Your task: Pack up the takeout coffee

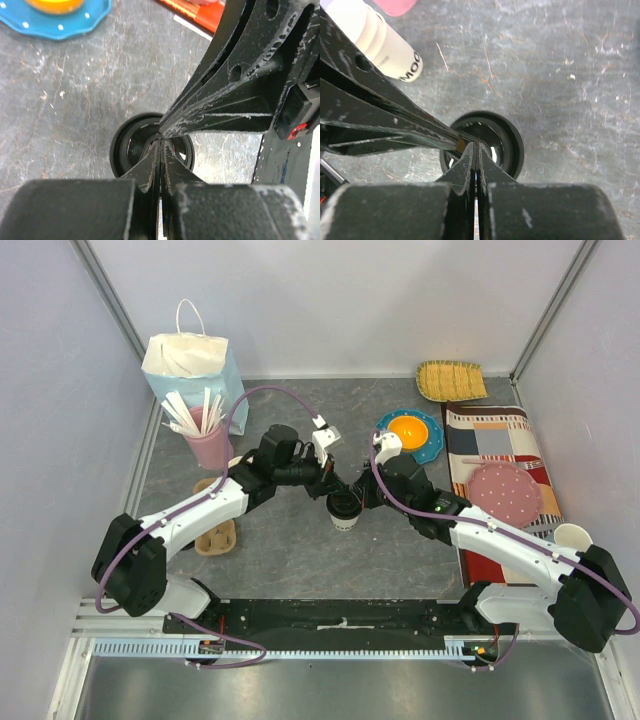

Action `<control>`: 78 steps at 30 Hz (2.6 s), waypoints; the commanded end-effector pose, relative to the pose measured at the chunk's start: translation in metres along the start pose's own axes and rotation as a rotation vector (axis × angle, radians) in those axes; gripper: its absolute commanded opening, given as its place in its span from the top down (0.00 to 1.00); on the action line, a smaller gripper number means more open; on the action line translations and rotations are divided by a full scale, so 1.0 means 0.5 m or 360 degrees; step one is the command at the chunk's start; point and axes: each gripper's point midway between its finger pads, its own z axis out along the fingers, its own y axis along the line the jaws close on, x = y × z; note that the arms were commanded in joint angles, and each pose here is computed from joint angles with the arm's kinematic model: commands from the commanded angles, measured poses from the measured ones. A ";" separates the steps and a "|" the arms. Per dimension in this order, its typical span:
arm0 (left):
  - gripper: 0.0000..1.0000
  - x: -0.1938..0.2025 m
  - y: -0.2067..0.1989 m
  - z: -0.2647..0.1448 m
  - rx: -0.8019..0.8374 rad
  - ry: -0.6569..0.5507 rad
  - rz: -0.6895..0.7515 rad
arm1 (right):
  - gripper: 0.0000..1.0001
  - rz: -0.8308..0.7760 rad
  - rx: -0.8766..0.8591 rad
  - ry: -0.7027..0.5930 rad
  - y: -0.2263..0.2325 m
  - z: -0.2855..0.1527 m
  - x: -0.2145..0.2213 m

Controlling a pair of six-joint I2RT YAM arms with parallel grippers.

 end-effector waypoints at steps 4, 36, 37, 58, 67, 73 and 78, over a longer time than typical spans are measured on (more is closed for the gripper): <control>0.98 -0.083 0.004 -0.033 -0.0046 -0.0135 0.0095 | 1.00 -0.0077 -0.0027 -0.0062 0.023 0.003 -0.062; 0.37 -0.180 0.116 -0.337 -0.0583 0.0099 0.0241 | 0.29 -0.0286 -0.0134 -0.0125 0.069 -0.009 -0.157; 0.35 -0.180 0.122 -0.354 -0.0637 0.0100 0.0238 | 0.15 -0.0287 -0.0138 -0.0126 0.067 -0.007 -0.161; 0.23 -0.088 0.257 -0.671 -0.1564 -0.0004 -0.0338 | 0.02 -0.0254 -0.0098 -0.0177 0.016 0.056 -0.261; 0.37 -0.208 0.429 -0.867 -0.1965 -0.0456 -0.0745 | 0.02 -0.0301 -0.0136 -0.0121 0.013 0.092 -0.253; 0.37 -0.244 0.517 -0.854 -0.1853 -0.0504 -0.0803 | 0.02 -0.0302 -0.0117 -0.0160 0.008 0.108 -0.259; 0.37 -0.227 0.606 -0.863 -0.1942 -0.0495 -0.0839 | 0.02 -0.0330 -0.0134 -0.0155 0.009 0.122 -0.257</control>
